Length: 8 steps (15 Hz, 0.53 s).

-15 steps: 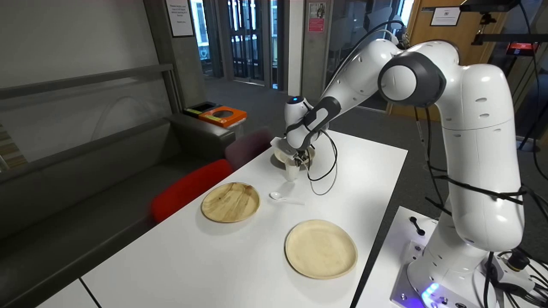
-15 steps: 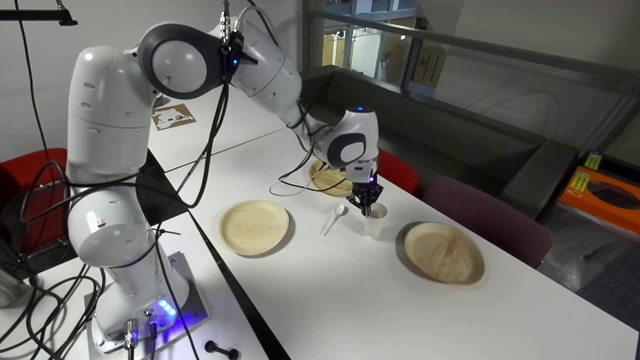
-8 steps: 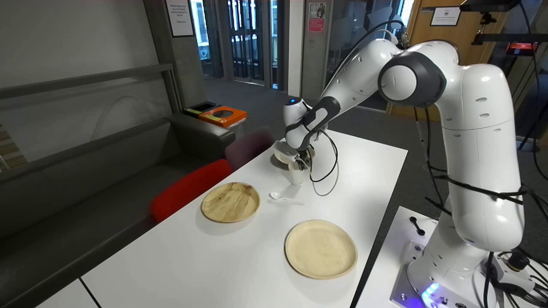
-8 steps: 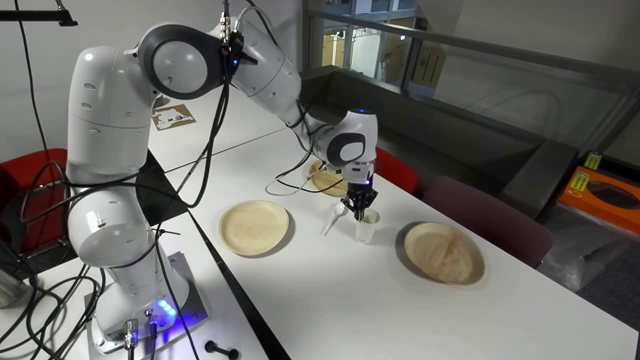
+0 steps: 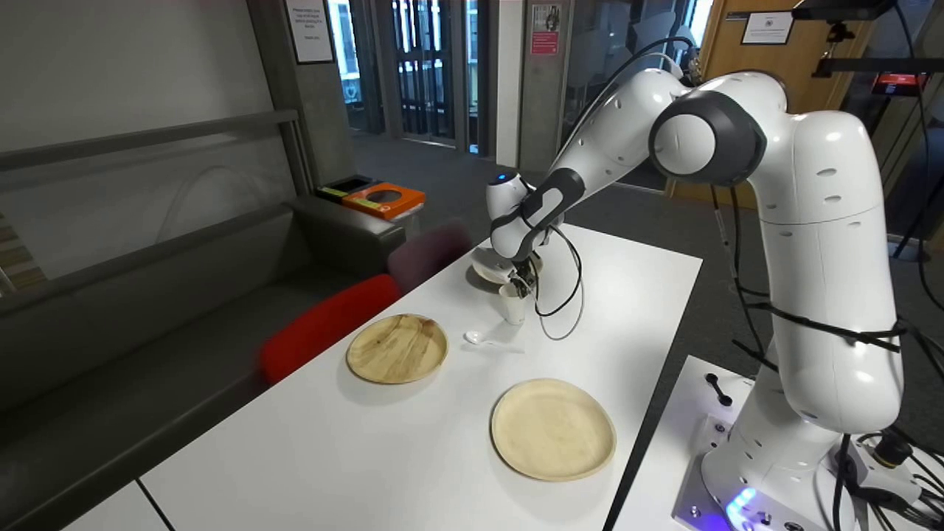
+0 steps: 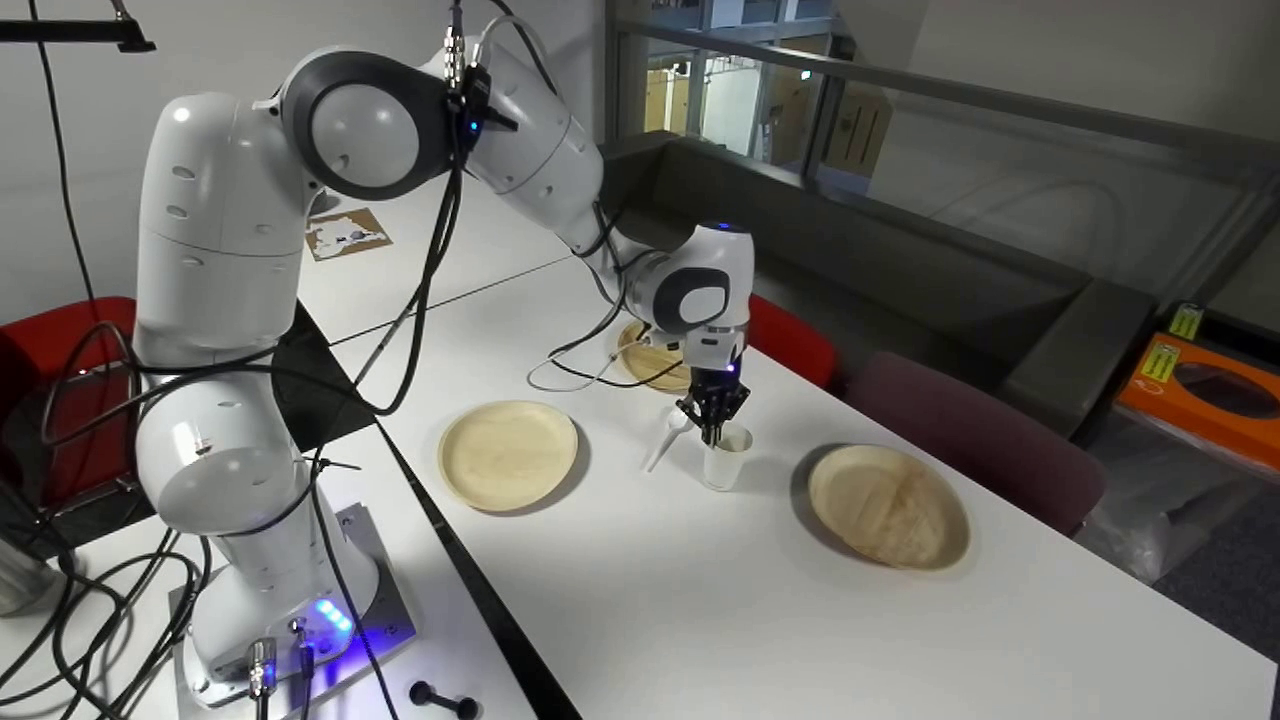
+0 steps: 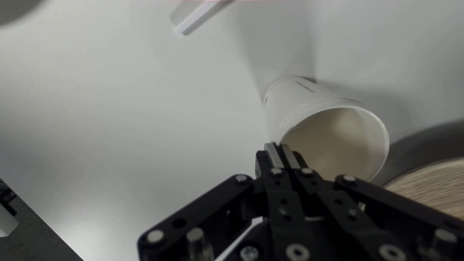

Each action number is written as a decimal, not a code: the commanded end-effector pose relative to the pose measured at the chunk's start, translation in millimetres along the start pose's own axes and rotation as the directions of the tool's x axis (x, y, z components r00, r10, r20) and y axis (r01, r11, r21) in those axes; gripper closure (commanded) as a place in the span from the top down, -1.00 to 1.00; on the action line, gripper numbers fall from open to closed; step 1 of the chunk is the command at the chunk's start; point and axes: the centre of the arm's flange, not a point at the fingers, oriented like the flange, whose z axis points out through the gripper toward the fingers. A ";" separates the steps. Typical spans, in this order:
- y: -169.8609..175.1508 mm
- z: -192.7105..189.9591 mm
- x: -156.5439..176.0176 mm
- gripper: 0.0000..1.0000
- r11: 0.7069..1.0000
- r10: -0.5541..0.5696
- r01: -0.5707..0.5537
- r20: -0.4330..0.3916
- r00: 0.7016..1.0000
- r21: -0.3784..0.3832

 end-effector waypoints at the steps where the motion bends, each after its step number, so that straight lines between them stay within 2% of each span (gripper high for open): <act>1: -3.4 -10.4 2.5 -0.99 1.000 -0.011 0.011 0.005 1.000 -0.007; 2: -3.4 -11.0 2.5 -0.99 1.000 -0.018 0.018 0.014 1.000 -0.014; 4: 0.8 -14.6 0.7 -0.99 0.994 -0.089 0.094 0.085 0.992 -0.052; 5: 2.9 -15.2 -1.7 -0.99 0.994 -0.097 0.102 0.091 0.991 -0.046; 6: 2.9 -15.7 -3.1 -0.99 0.997 -0.079 0.079 0.053 0.995 -0.004; 8: 2.1 -19.8 -2.3 -0.99 0.998 -0.049 0.047 0.039 0.998 0.039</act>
